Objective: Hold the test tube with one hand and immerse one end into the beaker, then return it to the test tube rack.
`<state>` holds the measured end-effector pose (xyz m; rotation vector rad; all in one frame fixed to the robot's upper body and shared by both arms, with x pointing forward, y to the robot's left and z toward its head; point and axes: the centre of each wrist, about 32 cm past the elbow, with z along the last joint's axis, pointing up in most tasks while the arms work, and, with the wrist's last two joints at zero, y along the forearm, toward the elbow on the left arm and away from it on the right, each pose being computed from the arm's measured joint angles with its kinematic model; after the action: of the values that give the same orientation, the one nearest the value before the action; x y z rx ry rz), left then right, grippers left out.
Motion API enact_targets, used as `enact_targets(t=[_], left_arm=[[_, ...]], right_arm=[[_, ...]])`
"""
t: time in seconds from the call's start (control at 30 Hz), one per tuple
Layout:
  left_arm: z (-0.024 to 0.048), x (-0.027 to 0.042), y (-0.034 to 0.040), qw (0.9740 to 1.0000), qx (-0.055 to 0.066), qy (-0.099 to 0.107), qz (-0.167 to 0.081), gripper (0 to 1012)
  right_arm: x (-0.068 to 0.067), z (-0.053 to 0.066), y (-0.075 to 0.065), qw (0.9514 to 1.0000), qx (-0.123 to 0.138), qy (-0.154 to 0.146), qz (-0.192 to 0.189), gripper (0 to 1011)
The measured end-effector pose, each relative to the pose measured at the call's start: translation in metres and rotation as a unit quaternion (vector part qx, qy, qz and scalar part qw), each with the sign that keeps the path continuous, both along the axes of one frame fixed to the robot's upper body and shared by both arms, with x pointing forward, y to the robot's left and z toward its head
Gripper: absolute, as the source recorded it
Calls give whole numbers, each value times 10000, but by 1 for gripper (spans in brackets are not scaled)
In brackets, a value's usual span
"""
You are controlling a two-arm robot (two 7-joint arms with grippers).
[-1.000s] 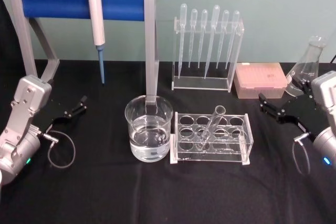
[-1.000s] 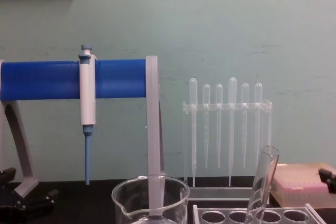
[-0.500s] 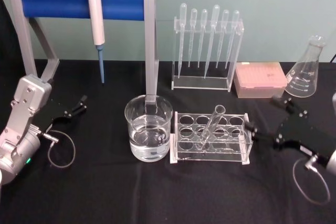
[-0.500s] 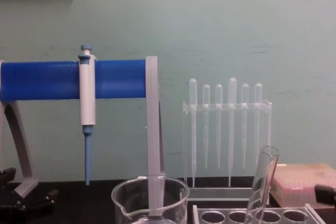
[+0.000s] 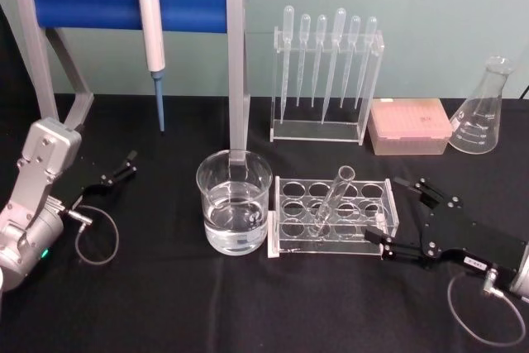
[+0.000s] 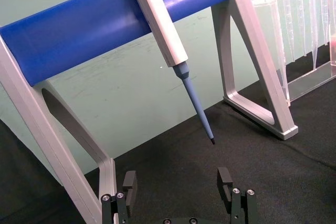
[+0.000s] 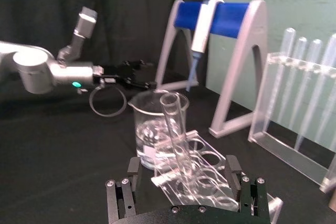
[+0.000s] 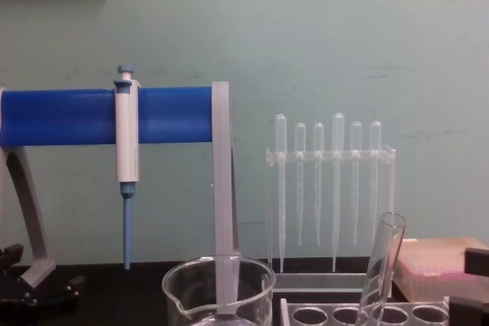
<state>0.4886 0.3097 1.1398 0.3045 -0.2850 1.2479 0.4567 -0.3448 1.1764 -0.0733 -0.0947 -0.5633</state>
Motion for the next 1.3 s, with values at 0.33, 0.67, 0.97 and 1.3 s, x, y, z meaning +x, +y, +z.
enact_targets(t=[0.33,0.67,0.97,1.3], left_arm=[[0,0,0,10000,-1,0,0,1000],[0,0,0,10000,-1,0,0,1000],[0,0,0,10000,0,0,0,1000],[0,0,0,10000,0,0,0,1000]], right_arm=[[255,28,36,9977,110,-51,659,1003],[524,78,143,9961,-84,-81,876,1002],[671,85,244,9954,-87,-112,948,1002],[791,78,324,9949,-73,-123,998,1003]])
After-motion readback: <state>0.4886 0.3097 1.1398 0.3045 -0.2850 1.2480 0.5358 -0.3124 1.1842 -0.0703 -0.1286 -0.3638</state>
